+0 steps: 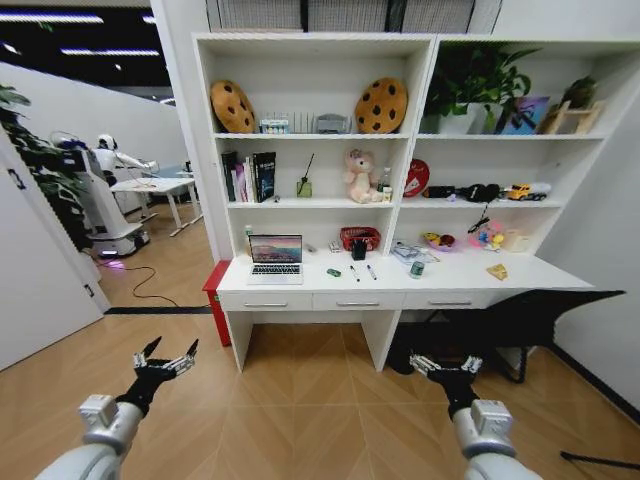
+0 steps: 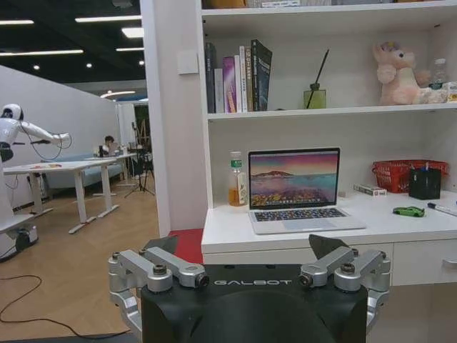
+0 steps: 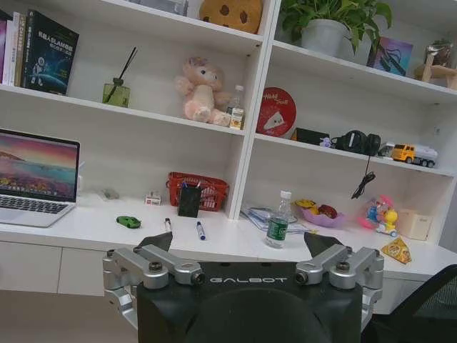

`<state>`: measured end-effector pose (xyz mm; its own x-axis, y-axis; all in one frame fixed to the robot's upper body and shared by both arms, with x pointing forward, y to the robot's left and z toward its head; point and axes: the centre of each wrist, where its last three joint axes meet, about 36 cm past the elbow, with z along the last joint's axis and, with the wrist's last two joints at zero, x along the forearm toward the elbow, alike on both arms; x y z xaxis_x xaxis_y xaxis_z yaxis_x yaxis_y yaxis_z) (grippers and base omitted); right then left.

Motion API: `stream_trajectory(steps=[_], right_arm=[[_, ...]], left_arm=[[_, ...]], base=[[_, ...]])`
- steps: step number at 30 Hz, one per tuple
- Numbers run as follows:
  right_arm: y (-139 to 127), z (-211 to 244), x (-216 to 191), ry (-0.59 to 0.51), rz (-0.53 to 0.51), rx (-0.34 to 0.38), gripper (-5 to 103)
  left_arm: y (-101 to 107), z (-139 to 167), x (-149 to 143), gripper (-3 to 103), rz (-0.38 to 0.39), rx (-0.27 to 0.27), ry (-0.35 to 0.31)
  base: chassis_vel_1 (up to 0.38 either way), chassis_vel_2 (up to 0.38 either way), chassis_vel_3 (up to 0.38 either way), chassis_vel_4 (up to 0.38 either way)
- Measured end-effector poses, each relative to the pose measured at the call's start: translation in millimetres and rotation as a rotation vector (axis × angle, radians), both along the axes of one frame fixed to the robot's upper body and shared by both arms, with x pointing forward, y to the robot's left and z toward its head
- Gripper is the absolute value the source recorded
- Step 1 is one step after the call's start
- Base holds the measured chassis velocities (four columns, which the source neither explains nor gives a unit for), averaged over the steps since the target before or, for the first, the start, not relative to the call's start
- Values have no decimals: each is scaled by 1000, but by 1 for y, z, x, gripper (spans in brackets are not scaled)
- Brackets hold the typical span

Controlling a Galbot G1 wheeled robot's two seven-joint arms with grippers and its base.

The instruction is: Organize the objects on the table.

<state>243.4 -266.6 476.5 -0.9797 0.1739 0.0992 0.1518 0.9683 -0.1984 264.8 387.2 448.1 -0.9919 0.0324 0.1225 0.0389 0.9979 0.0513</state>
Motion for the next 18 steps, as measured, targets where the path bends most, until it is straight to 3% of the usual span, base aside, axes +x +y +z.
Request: stream_trajectory(steps=[18], right_arm=[[-1, -3, 1, -3, -11, -30, 100]], left_arm=[[-16, 8, -8, 100, 58, -13, 1]], base=[[0, 0, 0, 0]])
